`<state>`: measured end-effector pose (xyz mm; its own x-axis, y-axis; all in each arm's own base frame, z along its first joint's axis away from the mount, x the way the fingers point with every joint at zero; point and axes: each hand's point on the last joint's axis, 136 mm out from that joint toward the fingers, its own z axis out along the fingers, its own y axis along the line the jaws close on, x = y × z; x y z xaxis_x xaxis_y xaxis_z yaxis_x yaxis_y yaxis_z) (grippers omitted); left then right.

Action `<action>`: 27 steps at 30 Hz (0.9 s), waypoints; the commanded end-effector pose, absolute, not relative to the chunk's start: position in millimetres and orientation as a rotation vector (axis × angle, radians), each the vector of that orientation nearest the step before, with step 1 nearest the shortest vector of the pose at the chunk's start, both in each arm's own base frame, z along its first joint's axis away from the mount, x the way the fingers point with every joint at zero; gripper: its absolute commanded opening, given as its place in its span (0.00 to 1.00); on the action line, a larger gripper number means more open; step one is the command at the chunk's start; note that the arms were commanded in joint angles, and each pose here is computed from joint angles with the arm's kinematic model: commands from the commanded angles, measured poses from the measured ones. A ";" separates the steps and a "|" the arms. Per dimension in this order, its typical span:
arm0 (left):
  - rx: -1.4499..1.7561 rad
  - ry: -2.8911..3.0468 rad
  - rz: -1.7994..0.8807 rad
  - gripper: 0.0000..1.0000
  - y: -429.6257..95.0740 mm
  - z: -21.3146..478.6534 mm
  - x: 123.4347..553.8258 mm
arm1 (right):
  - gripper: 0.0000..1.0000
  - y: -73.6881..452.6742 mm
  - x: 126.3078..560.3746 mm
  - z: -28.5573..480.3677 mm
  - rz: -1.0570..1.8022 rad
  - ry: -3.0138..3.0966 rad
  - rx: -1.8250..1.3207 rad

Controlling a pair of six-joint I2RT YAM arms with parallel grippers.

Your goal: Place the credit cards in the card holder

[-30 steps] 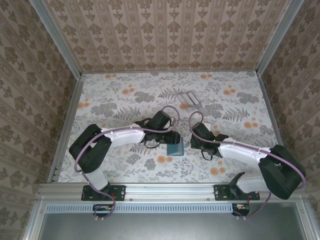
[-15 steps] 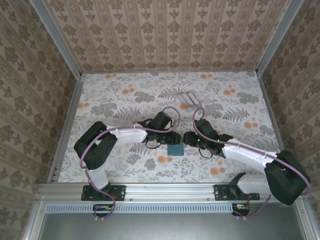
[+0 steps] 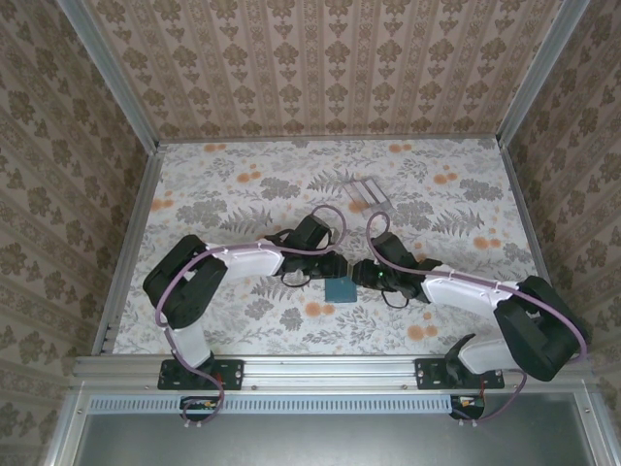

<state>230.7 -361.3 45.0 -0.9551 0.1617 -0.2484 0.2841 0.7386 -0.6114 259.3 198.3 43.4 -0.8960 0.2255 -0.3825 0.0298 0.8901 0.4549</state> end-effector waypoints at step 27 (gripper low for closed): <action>0.342 2.776 -0.998 0.29 -346.1 49.5 225.8 | 0.00 198.8 264.1 67.0 0.614 2.587 0.157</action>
